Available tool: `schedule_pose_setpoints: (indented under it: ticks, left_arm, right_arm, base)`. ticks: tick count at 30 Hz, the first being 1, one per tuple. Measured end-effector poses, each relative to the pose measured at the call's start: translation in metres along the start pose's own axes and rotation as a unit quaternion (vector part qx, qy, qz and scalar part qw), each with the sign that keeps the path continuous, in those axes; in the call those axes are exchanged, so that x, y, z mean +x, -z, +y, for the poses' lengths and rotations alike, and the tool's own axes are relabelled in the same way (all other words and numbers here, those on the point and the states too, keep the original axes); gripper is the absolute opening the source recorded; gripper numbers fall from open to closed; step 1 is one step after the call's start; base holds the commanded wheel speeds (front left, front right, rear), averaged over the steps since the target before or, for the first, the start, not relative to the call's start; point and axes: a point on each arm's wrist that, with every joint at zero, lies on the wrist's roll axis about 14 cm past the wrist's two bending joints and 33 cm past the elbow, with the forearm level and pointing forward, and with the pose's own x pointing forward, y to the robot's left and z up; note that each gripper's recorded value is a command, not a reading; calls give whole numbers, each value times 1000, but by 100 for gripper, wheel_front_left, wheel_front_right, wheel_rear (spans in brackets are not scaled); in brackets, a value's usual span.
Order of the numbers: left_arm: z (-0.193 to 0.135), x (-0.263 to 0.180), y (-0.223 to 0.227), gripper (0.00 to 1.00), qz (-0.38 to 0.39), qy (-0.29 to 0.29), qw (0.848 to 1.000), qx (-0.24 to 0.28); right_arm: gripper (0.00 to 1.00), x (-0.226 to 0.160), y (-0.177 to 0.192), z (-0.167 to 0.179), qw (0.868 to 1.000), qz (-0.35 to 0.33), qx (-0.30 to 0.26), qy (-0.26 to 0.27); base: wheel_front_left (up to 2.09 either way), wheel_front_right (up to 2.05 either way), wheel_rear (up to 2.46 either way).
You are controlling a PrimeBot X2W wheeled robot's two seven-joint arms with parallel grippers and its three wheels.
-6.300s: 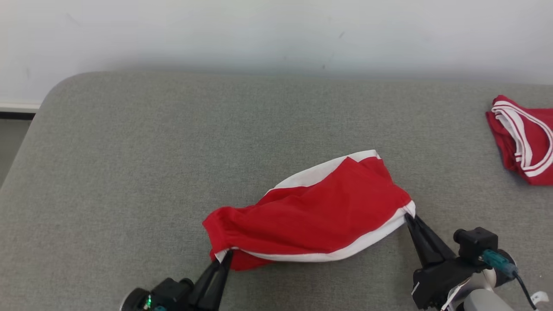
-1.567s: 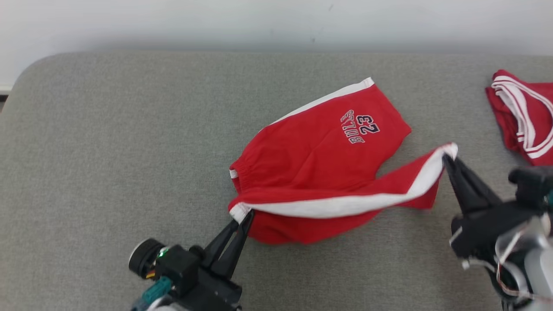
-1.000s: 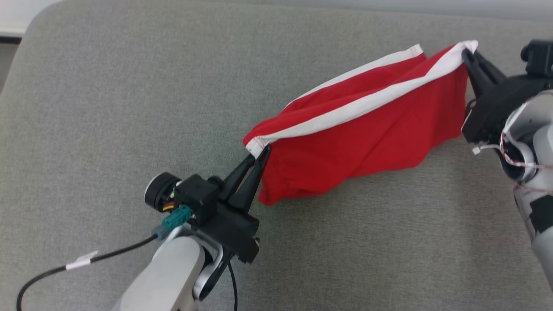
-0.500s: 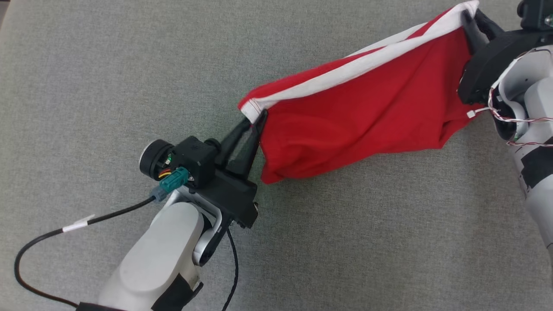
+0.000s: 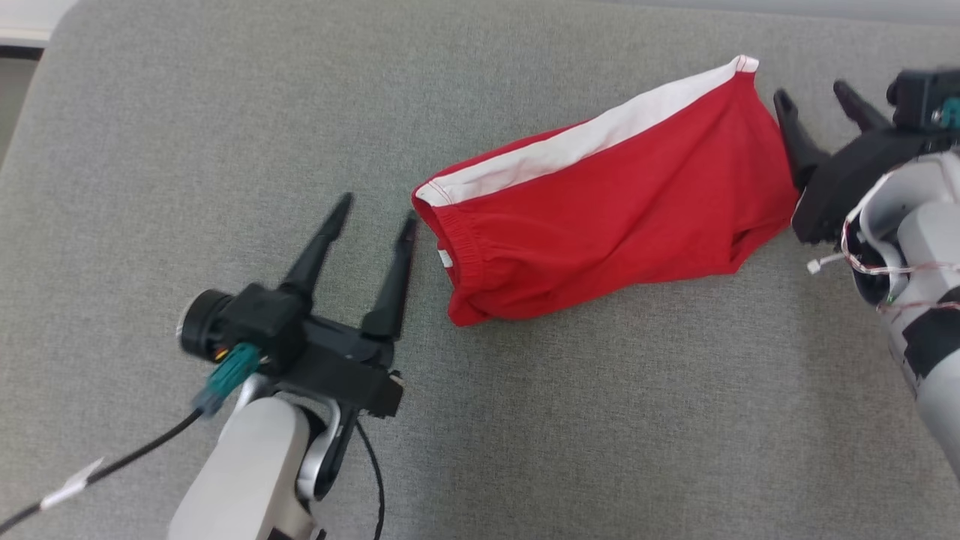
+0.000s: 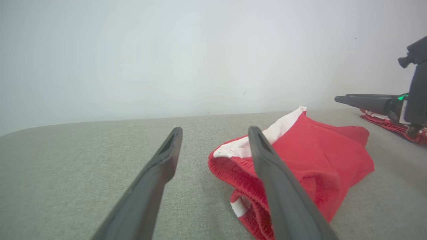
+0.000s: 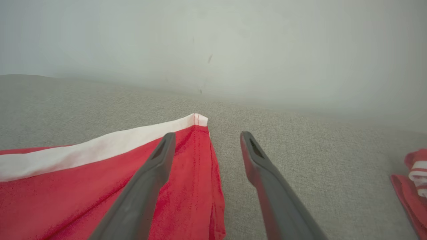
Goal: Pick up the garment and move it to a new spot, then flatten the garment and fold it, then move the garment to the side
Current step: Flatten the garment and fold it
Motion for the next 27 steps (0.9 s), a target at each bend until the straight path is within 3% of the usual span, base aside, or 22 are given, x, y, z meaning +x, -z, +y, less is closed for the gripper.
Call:
schedule_pose_setpoints:
  ticks: [7,13,25,26,27]
  left_arm:
    - [23,-30,-32,100,-54,-68,996,16]
    - [43,-56,-32,100,-54,-119,991,20]
    - [54,-76,-25,100,-41,-143,989,23]
    - [55,-77,-25,100,-41,-145,988,23]
    - [56,-77,-25,100,-40,-146,988,24]
  right_arm:
    - [100,-19,26,-3,999,29,15,6]
    - [100,-18,44,3,998,51,33,6]
    - [100,-10,76,11,993,101,60,20]
    - [97,-10,78,11,992,107,64,21]
    - [35,-9,80,12,991,112,67,22]
  base:
    - [0,0,0]
    - [0,0,0]
    - [0,0,0]
    - [0,0,0]
    - [0,0,0]
